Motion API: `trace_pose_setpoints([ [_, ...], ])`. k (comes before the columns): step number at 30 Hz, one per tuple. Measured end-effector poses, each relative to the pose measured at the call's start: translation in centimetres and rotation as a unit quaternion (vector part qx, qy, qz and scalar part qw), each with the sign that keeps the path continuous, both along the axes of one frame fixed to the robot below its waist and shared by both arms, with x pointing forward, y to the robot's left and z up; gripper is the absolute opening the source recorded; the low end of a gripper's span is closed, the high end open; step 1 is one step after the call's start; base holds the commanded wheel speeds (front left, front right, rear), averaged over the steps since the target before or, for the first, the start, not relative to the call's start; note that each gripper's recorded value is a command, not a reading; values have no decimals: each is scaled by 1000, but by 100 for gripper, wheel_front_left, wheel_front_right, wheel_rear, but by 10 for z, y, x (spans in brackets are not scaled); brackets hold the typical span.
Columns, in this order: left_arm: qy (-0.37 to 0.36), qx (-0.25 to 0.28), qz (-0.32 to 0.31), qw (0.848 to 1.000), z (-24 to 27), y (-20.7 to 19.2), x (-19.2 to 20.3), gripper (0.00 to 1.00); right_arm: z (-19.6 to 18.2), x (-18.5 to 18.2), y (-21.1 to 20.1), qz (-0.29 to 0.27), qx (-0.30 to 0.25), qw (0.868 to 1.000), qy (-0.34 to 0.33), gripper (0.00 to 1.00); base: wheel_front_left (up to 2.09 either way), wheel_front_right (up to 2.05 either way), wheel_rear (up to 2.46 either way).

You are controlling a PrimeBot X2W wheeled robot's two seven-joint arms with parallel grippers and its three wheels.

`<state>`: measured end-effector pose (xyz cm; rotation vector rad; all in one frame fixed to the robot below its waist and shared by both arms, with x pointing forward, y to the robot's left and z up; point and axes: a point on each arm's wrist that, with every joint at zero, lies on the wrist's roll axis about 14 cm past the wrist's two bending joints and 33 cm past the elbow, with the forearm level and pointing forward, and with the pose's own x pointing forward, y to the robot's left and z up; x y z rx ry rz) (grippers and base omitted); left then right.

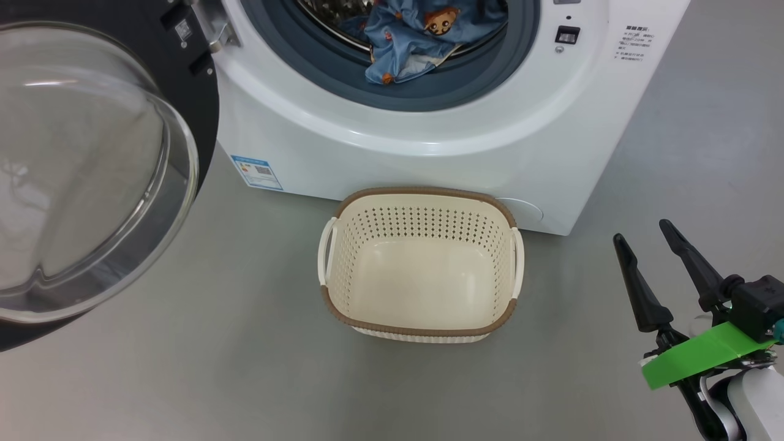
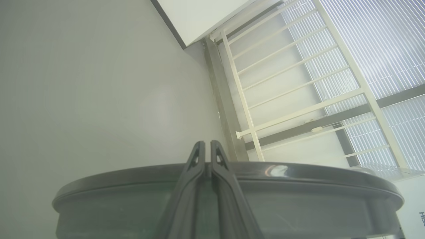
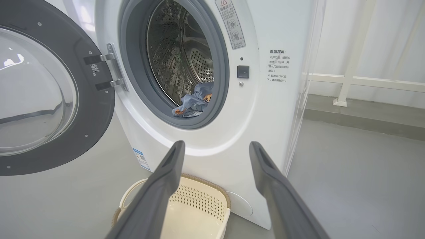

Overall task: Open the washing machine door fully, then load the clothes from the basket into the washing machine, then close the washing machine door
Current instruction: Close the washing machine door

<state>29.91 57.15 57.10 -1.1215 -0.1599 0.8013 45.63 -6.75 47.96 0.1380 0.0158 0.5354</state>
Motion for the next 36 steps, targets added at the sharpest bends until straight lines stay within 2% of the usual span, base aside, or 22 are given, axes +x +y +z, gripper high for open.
trace_pose_setpoints([
  [7, -27, 13, 24, 999, 13, 6, 9, 0, -7, -2, 1, 4, -2, 1000, 8, 100, 0, 0, 0],
  [14, -11, 16, 15, 1000, 8, 4, 16, 0, -11, -1, -5, -1, -7, 1000, 13, 100, 0, 0, 0],
  [25, 43, -1, -84, 996, 8, -14, 9, 0, 4, -3, 4, 5, 0, 1000, -4, 100, 0, 0, 0],
  [36, 71, -16, -179, 981, 7, -38, -1, 0, 11, -9, 17, 21, 0, 1000, -9, 100, 0, 0, 0],
])
